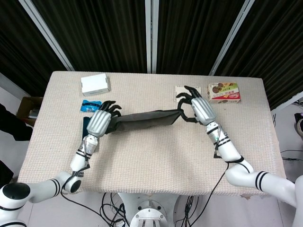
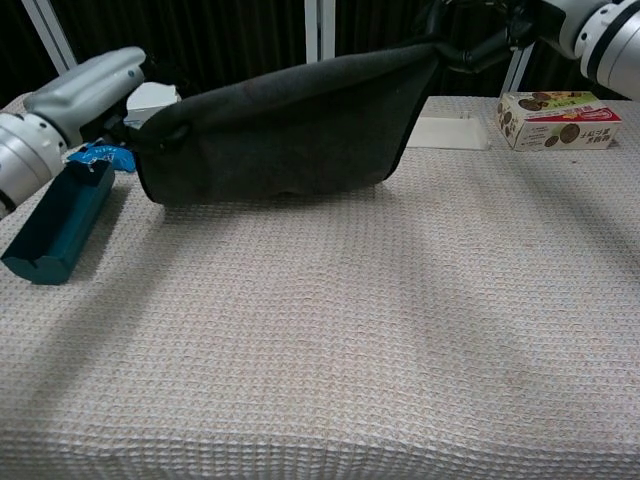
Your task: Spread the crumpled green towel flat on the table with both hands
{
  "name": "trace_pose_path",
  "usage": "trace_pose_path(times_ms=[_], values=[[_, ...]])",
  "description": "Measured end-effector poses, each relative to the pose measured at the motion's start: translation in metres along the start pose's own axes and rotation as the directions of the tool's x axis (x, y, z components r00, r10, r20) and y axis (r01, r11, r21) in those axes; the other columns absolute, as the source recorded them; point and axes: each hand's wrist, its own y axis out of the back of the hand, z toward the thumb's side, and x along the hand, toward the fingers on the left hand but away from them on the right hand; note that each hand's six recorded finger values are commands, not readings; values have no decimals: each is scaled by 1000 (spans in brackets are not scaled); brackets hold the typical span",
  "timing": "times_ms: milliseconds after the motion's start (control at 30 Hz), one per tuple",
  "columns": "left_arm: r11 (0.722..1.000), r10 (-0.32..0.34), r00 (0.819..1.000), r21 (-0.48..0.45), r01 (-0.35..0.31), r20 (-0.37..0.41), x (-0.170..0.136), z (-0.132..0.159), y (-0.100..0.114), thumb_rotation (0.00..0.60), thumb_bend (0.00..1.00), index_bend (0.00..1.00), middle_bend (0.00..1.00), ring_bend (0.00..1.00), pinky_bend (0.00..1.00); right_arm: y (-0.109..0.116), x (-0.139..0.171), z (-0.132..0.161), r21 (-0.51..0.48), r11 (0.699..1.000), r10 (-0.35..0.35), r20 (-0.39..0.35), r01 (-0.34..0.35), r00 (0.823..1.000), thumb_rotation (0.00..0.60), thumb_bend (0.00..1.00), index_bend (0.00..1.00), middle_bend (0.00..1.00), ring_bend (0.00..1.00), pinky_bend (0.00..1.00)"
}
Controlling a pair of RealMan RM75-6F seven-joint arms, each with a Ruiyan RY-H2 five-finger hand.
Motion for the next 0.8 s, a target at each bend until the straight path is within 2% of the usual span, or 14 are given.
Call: trace_pose_path(times_ms=[67,133,200,300,367,600,800], values=[[999,-30,1000,30,30,9,-9,3,-6,600,589,407,230,149,139,-9,11,2,2,999,36,-16,-36,999,600,398,679,250,0,0],[996,-66,998,56,65,14,-19,6,-12,600,483,309,185,139,138,-17,22,3,13,998,66,-30,-66,997,600,398,679,250,0,0],[990,-115,993,84,113,16,-30,9,-17,600,328,208,133,124,136,-22,31,4,27,996,84,-39,-83,996,600,398,680,250,0,0],[977,-182,983,119,179,12,-45,16,-21,600,161,156,112,120,136,-29,44,5,49,993,105,-49,-103,993,600,398,680,250,0,0],[968,-216,976,133,212,11,-54,22,-20,600,106,148,109,120,136,-32,51,5,74,991,117,-55,-113,992,600,398,680,250,0,0],[939,-329,944,110,325,19,-87,41,-7,600,82,148,109,120,135,-47,74,5,181,972,163,-81,-146,983,600,400,680,250,0,0],[928,-367,930,77,364,22,-101,46,19,600,82,151,109,121,136,-61,102,3,281,942,222,-102,-186,970,600,400,680,250,0,0]])
